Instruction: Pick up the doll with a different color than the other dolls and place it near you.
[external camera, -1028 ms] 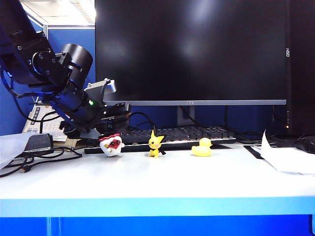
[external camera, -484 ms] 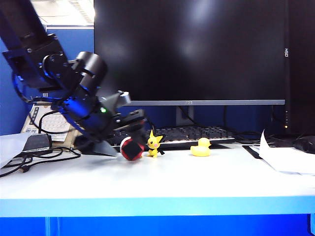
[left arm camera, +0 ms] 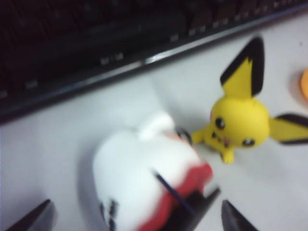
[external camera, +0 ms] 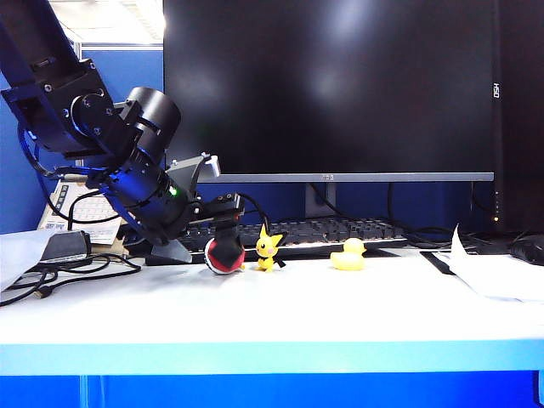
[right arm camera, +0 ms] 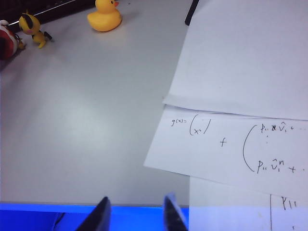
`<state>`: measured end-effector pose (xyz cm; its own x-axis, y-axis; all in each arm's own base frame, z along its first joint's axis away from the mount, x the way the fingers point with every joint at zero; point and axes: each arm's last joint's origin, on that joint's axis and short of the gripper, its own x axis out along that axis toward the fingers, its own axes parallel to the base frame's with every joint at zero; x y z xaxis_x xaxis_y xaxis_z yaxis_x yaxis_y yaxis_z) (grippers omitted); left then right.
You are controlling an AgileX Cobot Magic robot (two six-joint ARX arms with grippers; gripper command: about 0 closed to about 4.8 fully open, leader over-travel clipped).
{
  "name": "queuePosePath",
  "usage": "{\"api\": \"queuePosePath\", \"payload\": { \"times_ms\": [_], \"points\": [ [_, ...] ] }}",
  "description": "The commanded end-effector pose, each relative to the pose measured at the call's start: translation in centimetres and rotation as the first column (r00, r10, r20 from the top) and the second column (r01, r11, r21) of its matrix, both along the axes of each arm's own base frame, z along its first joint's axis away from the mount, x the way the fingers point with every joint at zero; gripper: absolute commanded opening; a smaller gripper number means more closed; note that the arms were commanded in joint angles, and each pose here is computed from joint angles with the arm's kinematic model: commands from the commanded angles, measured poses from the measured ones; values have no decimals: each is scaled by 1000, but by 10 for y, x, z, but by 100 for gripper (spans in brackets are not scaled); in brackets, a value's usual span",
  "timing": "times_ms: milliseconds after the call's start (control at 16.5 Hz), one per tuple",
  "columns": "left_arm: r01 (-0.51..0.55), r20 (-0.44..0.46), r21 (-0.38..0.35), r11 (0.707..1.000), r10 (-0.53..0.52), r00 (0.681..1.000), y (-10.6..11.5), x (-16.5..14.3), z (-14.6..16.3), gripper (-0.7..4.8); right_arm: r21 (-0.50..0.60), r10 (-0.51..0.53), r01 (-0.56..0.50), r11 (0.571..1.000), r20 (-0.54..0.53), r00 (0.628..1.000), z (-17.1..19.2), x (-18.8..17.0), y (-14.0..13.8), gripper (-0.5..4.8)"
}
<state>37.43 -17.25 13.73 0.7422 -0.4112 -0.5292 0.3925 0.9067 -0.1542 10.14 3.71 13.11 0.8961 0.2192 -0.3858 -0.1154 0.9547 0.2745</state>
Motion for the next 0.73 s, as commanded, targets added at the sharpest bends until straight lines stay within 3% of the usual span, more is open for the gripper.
{"api": "queuePosePath", "payload": {
  "times_ms": [60, 423, 726],
  "points": [
    [2, 50, -11, 1000, -2, 999, -1, 3, 7, 479, 9, -1, 0, 1000, 14, 1000, 1, 0, 0, 144],
    [5, -26, -33, 999, -6, 1000, -2, 3, -11, 479, 9, 0, 0, 1000, 14, 1000, 1, 0, 0, 144],
    [10, 39, -62, 998, -8, 999, -6, 10, -1, 457, 9, -1, 0, 1000, 15, 1000, 1, 0, 0, 144]
  ]
}}
